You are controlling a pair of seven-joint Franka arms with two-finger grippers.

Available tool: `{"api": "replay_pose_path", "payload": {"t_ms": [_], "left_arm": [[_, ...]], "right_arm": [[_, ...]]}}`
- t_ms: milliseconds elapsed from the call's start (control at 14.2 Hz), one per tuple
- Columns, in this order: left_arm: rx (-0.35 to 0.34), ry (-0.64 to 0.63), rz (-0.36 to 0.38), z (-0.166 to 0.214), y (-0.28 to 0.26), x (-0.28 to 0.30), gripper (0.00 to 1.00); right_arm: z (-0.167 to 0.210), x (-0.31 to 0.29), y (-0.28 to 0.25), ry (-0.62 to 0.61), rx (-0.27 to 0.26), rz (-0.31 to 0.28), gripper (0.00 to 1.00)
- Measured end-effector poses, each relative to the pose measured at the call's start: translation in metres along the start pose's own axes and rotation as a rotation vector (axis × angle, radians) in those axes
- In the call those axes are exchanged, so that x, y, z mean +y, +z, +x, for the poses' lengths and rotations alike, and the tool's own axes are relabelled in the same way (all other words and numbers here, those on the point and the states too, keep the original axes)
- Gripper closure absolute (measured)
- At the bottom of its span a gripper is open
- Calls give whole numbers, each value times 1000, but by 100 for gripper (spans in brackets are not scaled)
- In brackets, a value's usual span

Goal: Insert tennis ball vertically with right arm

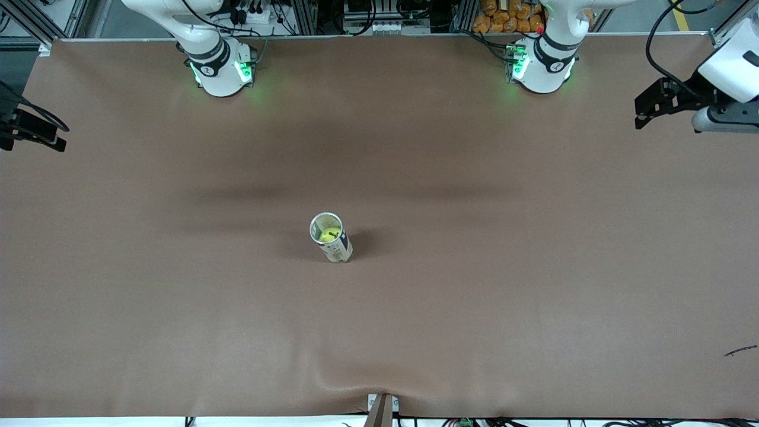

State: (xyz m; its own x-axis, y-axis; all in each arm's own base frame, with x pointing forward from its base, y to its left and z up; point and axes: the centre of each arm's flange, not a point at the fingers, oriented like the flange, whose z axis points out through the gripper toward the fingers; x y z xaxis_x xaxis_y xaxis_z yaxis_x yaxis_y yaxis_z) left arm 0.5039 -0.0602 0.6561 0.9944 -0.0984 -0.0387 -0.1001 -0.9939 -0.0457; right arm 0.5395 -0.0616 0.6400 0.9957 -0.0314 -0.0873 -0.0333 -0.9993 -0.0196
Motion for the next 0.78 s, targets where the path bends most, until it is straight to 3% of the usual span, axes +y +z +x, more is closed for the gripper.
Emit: {"api": "replay_pose_path", "payload": {"t_ms": [777], "left_arm": [[0, -108, -20, -7, 0, -4, 0]], "right_arm": [[1, -8, -1, -15, 3, -2, 0]]}}
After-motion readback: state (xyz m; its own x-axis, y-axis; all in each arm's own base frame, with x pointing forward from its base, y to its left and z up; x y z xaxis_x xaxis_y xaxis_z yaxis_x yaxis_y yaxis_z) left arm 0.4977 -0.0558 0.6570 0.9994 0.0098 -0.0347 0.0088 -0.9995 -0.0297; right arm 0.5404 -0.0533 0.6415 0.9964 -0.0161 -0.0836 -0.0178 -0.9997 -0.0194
